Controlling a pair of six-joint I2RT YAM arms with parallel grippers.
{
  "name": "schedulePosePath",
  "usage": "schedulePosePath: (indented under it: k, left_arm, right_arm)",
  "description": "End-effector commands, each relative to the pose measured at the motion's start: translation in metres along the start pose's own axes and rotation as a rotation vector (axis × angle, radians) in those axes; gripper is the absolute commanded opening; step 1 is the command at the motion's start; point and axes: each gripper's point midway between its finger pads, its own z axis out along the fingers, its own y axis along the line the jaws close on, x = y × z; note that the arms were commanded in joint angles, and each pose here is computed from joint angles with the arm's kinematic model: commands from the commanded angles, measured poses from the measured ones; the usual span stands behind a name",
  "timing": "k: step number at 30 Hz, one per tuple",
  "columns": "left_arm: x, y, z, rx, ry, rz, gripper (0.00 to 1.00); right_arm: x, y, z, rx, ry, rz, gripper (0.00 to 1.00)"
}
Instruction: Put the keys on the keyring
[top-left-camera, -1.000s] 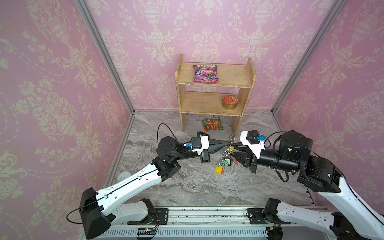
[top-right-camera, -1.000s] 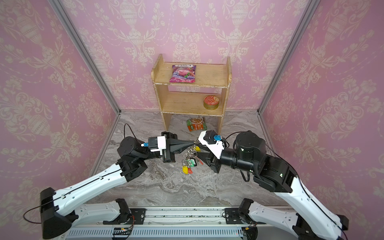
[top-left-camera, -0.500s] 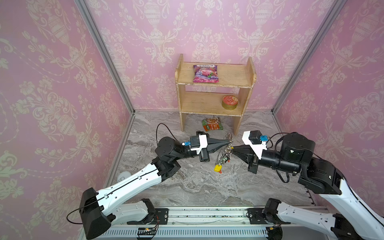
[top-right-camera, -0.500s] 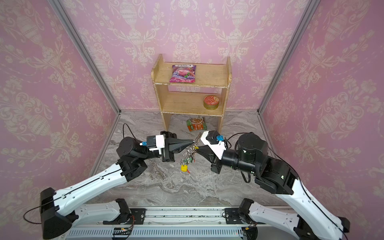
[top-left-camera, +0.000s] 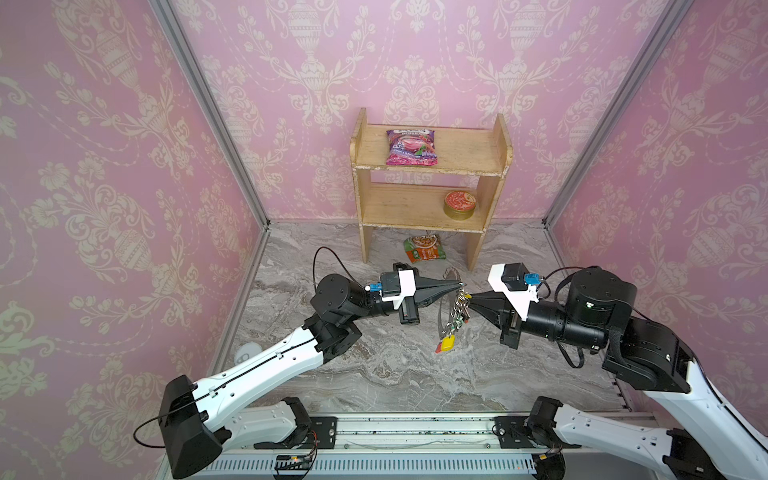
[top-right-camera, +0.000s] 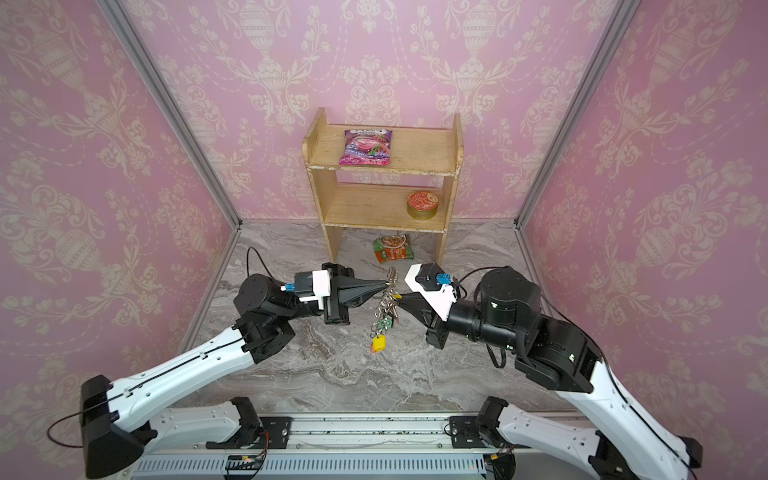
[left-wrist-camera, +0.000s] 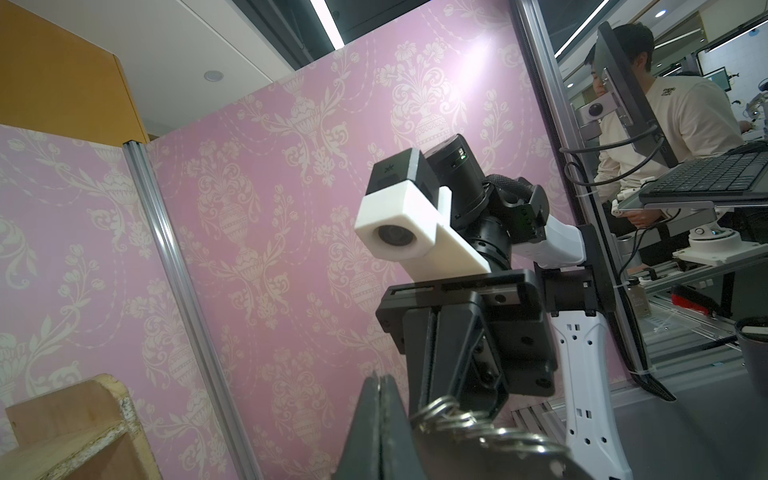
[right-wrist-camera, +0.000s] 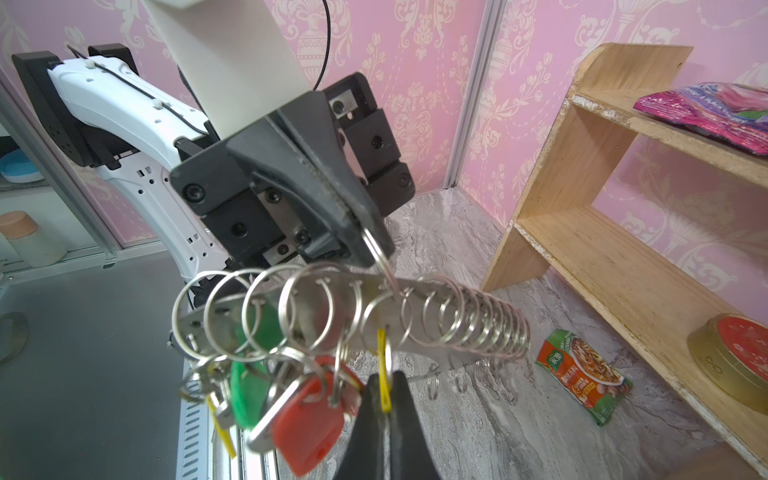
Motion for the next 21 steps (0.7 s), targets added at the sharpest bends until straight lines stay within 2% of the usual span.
schedulePosePath:
  k: [1, 21]
  left_arm:
    - [-0.015, 0.0, -0.002, 0.016, -0.043, 0.003, 0.0]
    - [-0.002, -0.001, 0.001, 0.029, -0.02, -0.052, 0.0]
  right_arm:
    - [-0.007, -0.006, -0.008, 0.033, -0.001, -0.044, 0.0]
    - [-0.021, -0.016, -0.024, 0.103, -0.03, -0.107, 0.0]
